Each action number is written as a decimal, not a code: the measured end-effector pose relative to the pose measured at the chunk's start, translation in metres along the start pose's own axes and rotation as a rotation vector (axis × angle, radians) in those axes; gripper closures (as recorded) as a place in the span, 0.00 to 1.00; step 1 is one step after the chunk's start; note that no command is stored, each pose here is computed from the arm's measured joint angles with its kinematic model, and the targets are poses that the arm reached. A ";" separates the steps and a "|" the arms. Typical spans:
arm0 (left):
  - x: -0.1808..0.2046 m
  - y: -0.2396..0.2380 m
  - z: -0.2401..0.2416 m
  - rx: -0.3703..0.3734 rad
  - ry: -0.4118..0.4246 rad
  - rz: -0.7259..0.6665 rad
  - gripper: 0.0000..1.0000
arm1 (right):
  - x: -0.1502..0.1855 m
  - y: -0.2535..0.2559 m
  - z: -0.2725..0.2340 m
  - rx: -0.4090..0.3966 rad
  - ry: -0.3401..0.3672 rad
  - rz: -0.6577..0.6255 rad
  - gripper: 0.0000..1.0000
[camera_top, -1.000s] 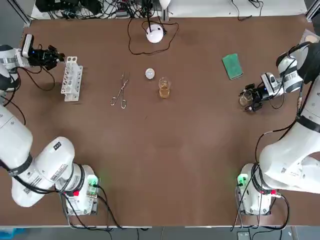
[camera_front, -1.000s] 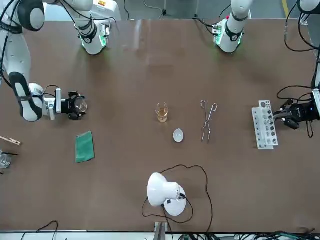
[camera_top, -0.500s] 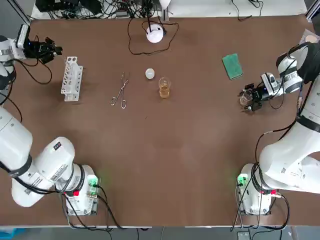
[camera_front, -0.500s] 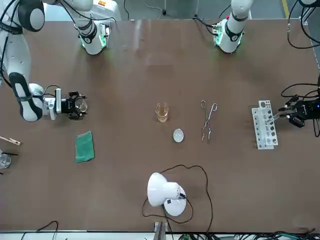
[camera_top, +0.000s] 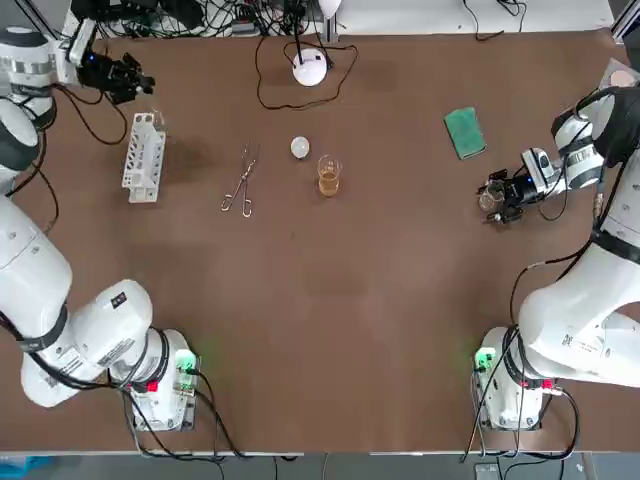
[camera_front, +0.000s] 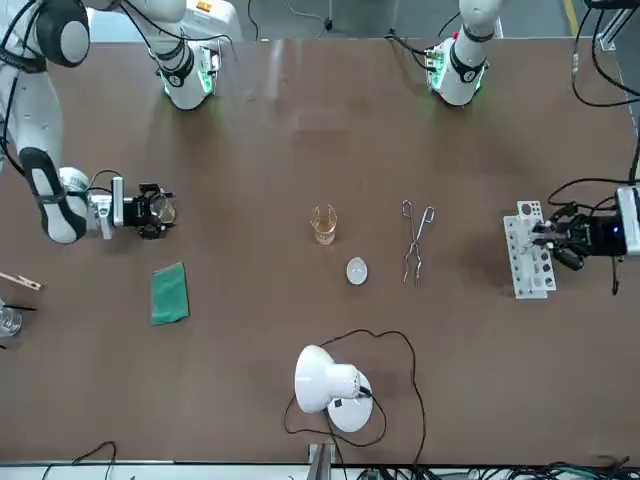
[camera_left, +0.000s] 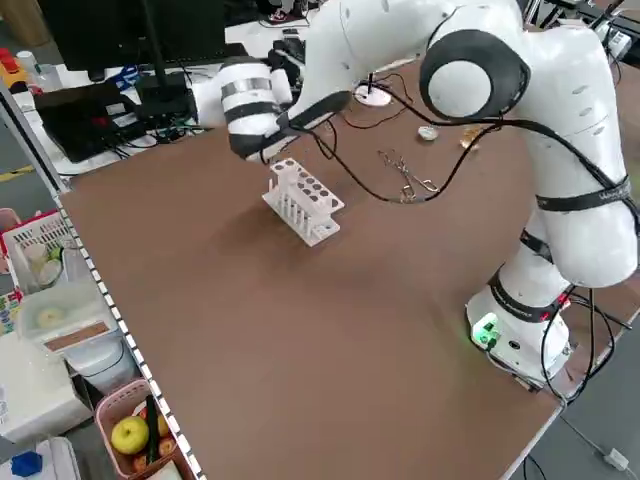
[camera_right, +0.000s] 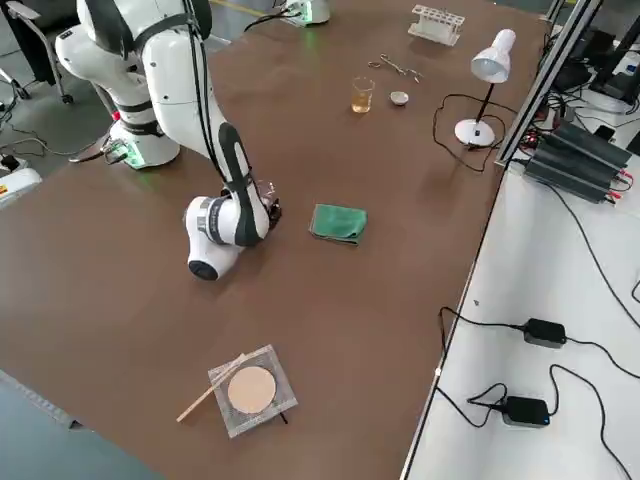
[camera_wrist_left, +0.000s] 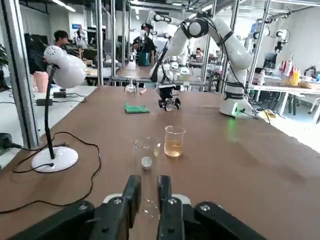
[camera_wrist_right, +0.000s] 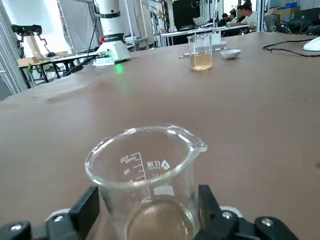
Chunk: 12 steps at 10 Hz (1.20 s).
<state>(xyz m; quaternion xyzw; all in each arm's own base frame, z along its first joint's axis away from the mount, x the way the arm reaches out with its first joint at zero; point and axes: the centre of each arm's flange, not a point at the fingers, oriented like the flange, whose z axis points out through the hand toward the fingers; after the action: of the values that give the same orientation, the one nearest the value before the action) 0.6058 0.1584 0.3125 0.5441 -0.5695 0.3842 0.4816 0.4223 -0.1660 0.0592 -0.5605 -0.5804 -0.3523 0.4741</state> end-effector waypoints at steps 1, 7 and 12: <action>0.015 -0.015 0.025 -0.014 -0.039 -0.007 0.79 | 0.000 0.000 0.000 -0.001 0.004 0.000 0.16; 0.064 -0.061 0.179 -0.065 -0.279 -0.010 0.79 | 0.003 0.001 0.001 -0.003 0.031 -0.002 0.23; 0.096 -0.043 0.306 -0.051 -0.512 -0.041 0.79 | 0.003 0.003 0.001 -0.014 0.040 -0.003 0.35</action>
<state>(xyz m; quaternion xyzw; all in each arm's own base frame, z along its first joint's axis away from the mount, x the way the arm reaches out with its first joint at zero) 0.6140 -0.1645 0.3280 0.6227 -0.6712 0.2098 0.3430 0.4249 -0.1640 0.0612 -0.5560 -0.5690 -0.3683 0.4812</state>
